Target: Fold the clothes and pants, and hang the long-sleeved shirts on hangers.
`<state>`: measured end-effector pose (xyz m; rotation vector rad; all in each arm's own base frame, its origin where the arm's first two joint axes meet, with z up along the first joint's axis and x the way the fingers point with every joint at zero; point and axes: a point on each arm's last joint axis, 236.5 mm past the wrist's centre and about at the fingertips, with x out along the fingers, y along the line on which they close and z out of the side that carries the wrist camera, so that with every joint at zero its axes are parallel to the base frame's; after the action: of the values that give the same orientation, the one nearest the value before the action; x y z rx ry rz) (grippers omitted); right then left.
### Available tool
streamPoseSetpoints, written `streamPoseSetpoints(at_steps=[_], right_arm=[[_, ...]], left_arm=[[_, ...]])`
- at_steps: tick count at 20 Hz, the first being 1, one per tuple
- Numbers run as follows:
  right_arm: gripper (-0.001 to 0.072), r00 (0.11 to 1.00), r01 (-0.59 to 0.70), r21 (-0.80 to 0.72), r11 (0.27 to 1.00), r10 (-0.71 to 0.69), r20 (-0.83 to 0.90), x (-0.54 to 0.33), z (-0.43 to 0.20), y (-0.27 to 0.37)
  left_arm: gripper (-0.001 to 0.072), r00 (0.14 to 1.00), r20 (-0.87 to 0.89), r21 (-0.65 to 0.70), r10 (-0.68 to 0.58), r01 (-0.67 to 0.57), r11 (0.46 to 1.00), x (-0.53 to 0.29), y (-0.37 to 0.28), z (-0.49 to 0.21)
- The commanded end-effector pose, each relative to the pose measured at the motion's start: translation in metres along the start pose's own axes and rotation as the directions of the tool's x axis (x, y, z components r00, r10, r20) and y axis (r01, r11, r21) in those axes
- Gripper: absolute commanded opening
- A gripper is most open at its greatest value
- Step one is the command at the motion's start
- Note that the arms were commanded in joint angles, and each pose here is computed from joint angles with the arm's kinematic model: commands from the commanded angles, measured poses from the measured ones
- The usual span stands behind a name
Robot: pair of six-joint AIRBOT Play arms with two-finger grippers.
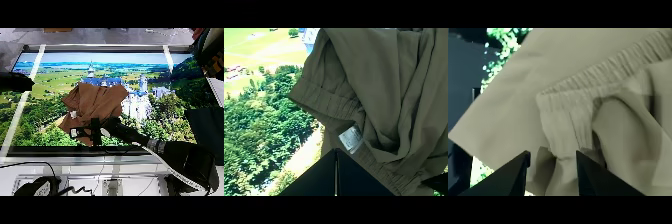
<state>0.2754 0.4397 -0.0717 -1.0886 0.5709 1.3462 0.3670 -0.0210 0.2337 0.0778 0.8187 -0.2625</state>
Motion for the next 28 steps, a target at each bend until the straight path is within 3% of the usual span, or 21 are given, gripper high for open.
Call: streamPoseSetpoints(at_steps=[1, 9, 15, 17, 18, 19, 20, 26, 28], right_arm=[[0.0353, 0.999, 0.004, -0.034, 0.999, -0.003, 0.037, 0.008, 0.008, 0.001], [0.0353, 0.999, -0.022, -0.153, 0.988, 0.028, 0.037, 0.026, 0.003, 0.009], [0.0342, 0.997, 0.059, -0.178, 0.982, -0.049, 0.058, 0.035, 0.005, -0.008], [0.0312, 0.998, 0.055, -0.185, 0.981, -0.049, 0.041, 0.038, -0.002, -0.009], [0.0248, 0.998, 0.052, -0.188, 0.981, -0.046, 0.035, 0.040, -0.005, -0.009], [0.0102, 0.998, 0.050, -0.188, 0.981, -0.044, 0.034, 0.040, -0.005, -0.008], [0.0045, 0.998, 0.051, -0.187, 0.981, -0.045, 0.036, 0.039, -0.004, -0.009], [0.0035, 0.993, 0.092, -0.183, 0.979, -0.077, 0.086, 0.012, 0.030, -0.034], [0.0035, 0.980, 0.159, -0.086, 0.984, -0.147, 0.131, -0.017, 0.048, -0.061]], left_arm=[[0.0015, 1.000, 0.000, -0.001, 0.000, 0.000, 1.000, 0.000, 0.000, 0.000], [0.0015, 1.000, 0.001, -0.001, -0.003, 0.003, 1.000, 0.000, 0.000, 0.000], [0.0015, 0.999, 0.012, -0.008, -0.035, 0.035, 0.999, 0.000, -0.008, 0.003], [0.0015, 0.998, 0.022, -0.014, -0.064, 0.065, 0.998, -0.001, -0.015, 0.005], [0.0015, 0.996, 0.028, -0.016, -0.080, 0.080, 0.997, -0.001, -0.019, 0.007], [0.0015, 0.995, 0.032, -0.018, -0.090, 0.090, 0.996, -0.001, -0.021, 0.007], [0.0015, 0.995, 0.035, -0.020, -0.098, 0.099, 0.995, -0.001, -0.023, 0.008], [0.0015, 0.994, 0.035, -0.020, -0.099, 0.100, 0.995, -0.001, -0.023, 0.008], [0.0015, 0.994, 0.036, -0.020, -0.099, 0.100, 0.995, -0.001, -0.023, 0.008]])
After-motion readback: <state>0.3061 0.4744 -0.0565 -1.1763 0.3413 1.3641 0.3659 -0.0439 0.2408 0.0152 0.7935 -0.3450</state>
